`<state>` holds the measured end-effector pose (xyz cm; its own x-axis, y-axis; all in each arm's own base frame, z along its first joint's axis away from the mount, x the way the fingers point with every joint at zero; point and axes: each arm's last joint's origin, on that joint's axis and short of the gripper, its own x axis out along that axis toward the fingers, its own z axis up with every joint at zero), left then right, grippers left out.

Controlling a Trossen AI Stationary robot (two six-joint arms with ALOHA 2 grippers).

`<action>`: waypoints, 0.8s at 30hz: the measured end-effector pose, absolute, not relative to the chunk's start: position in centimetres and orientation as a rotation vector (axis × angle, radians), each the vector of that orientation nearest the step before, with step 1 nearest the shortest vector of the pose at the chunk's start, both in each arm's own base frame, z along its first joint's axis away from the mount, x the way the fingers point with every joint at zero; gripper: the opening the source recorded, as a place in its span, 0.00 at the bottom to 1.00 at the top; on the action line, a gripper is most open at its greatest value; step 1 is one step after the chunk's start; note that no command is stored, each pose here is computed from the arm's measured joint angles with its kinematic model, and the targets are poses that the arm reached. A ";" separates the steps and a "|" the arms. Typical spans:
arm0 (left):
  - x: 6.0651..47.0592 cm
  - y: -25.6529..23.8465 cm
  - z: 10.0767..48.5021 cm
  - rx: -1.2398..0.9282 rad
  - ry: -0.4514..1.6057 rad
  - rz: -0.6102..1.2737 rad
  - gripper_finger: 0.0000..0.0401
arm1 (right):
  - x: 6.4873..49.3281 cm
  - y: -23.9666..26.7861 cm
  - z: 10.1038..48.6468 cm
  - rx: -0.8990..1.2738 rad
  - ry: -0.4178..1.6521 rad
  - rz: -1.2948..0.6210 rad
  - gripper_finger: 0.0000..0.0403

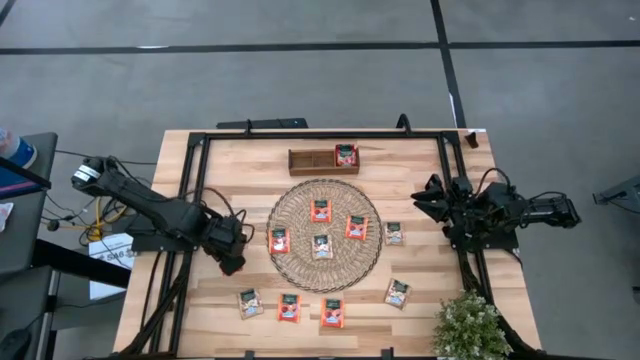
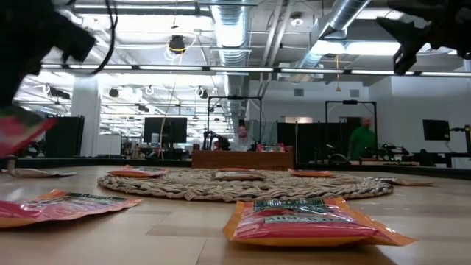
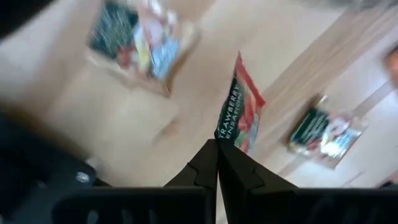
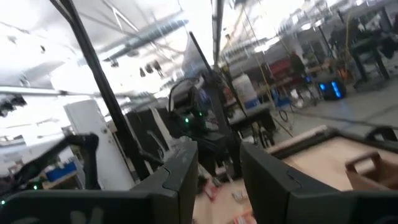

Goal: Pick & Place Tea
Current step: Put the red tea bag into the right section of the wooden organizer

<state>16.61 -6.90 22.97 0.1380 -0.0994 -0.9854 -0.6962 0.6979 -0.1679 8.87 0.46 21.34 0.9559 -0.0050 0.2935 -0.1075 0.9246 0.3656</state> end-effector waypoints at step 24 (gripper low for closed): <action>26.4 -3.1 30.7 -0.231 0.645 0.443 0.00 | 9.4 -0.1 21.7 0.362 -0.353 -0.150 0.28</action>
<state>26.37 -3.11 30.70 0.7105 0.3253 -0.6240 -0.4660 0.8819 -0.0709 9.37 -0.07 21.75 0.9281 -0.2055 0.3105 0.0806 0.9250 0.3712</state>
